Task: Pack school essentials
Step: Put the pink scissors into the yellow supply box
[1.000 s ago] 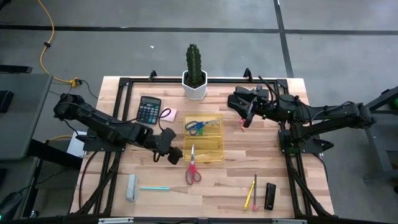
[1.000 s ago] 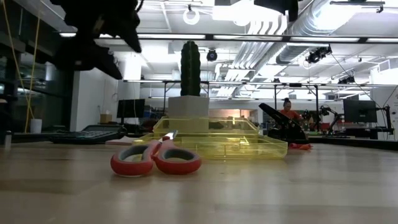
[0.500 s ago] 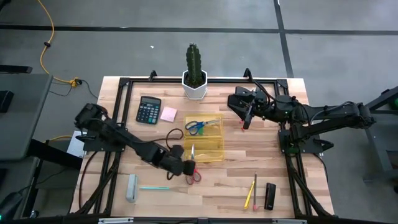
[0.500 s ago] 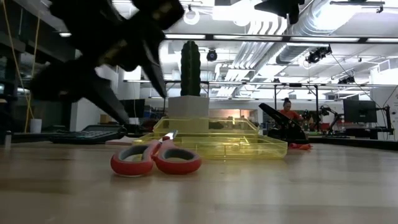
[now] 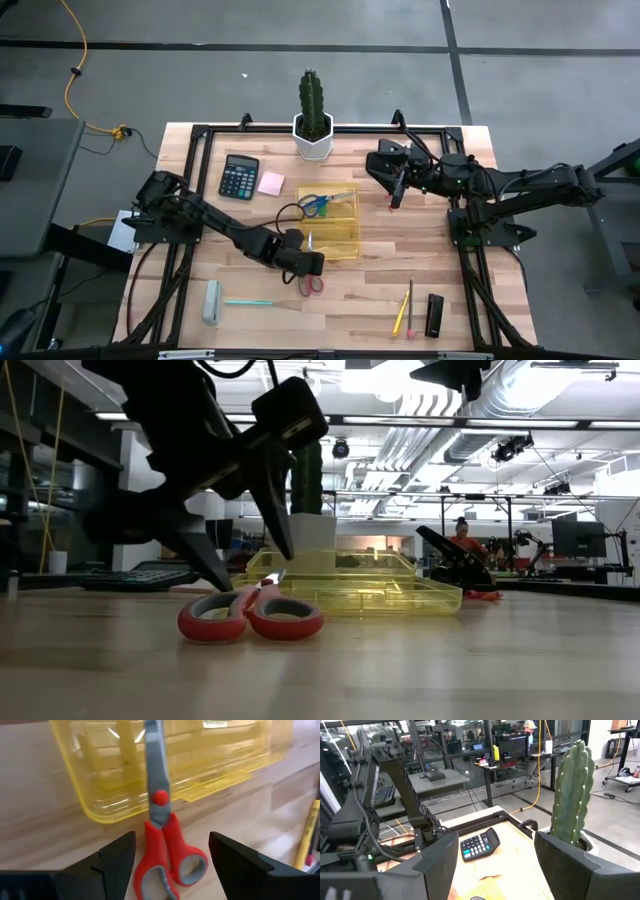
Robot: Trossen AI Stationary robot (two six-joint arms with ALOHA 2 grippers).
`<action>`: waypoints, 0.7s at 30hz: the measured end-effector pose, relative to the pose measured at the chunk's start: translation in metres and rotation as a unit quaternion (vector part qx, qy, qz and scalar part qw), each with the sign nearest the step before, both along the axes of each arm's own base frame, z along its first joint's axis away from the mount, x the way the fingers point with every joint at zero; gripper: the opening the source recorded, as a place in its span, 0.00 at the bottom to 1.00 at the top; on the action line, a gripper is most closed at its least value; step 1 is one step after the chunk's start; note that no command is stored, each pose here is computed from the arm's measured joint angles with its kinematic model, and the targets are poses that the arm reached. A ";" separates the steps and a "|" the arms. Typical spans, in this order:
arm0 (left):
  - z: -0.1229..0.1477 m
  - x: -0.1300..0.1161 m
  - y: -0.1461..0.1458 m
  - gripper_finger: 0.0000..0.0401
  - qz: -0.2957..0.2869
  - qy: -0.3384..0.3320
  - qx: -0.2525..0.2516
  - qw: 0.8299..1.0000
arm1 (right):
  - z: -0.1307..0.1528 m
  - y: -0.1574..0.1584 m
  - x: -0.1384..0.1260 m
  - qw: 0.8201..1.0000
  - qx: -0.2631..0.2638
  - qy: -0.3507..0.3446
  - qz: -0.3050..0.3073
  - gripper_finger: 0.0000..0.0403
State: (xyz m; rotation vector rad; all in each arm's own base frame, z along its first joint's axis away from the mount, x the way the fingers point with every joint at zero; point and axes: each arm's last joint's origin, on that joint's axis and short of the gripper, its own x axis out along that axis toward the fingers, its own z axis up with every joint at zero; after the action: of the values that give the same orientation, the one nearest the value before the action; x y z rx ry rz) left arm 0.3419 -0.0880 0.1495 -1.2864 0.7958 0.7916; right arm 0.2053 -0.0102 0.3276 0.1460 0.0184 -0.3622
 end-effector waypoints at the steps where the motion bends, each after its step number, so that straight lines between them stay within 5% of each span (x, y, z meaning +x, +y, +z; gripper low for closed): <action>1: 0.000 0.000 0.000 0.60 -0.003 -0.001 -0.001 1.000 | 0.000 0.000 0.000 1.000 0.000 0.000 0.000 0.63; 21: -0.012 0.006 0.008 0.58 -0.039 0.012 -0.002 0.999 | 0.001 0.000 0.000 1.000 0.000 -0.003 0.000 0.63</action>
State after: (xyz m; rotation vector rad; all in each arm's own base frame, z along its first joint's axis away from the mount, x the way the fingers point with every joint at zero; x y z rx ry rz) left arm 0.3483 -0.0797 0.1379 -1.2444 0.8624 0.7435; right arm 0.2053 -0.0102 0.3282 0.1472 0.0117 -0.3623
